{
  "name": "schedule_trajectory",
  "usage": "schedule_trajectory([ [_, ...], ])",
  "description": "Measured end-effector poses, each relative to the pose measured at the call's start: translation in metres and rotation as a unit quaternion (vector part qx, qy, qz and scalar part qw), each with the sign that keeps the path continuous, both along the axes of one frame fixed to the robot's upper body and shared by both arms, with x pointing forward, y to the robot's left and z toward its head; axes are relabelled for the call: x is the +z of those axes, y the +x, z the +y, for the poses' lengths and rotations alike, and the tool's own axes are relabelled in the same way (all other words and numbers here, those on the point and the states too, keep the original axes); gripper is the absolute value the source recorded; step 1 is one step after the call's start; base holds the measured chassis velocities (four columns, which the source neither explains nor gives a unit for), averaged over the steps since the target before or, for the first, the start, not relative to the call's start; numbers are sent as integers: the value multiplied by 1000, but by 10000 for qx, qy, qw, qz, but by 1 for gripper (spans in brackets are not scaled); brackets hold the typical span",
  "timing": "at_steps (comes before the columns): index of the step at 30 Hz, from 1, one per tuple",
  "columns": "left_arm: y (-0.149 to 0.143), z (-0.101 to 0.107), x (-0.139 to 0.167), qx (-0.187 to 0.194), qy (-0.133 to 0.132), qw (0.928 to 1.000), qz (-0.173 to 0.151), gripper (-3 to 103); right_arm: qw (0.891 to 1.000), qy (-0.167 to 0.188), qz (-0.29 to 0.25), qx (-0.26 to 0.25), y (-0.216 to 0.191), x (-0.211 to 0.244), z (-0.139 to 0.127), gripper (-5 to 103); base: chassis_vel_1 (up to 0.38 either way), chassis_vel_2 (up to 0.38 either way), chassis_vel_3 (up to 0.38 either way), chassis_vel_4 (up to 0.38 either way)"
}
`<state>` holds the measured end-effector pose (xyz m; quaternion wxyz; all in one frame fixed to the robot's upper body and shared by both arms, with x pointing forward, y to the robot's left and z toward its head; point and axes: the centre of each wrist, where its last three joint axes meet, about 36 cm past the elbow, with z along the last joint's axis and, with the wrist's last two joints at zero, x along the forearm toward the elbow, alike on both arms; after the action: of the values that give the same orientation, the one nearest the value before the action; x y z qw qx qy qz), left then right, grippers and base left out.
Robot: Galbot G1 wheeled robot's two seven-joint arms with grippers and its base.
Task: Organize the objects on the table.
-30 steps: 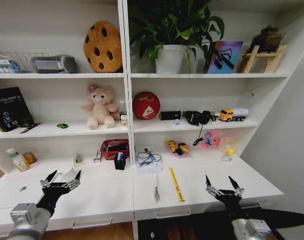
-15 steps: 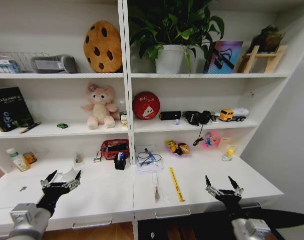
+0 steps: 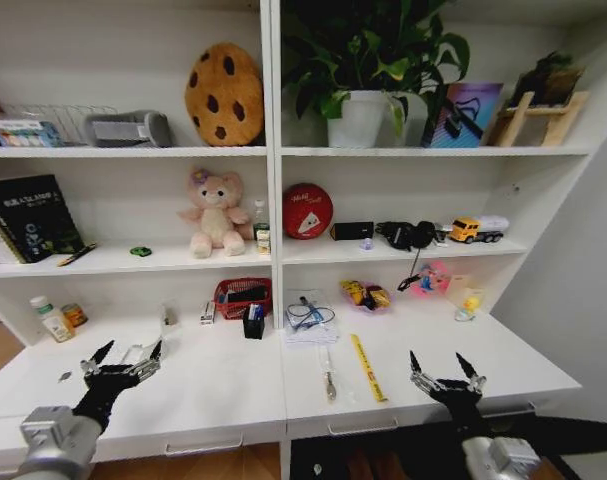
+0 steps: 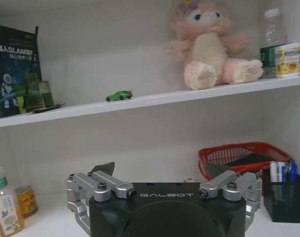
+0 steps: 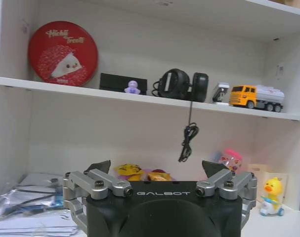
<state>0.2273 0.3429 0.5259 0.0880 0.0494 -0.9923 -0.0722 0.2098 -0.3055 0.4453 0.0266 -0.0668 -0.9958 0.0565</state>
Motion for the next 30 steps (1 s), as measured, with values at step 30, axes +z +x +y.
schedule_trajectory([
  [30,0,0,0,2,1,10000,0,100,10000,-1,1,0,0,0,0,100,329,335,-331,-320],
])
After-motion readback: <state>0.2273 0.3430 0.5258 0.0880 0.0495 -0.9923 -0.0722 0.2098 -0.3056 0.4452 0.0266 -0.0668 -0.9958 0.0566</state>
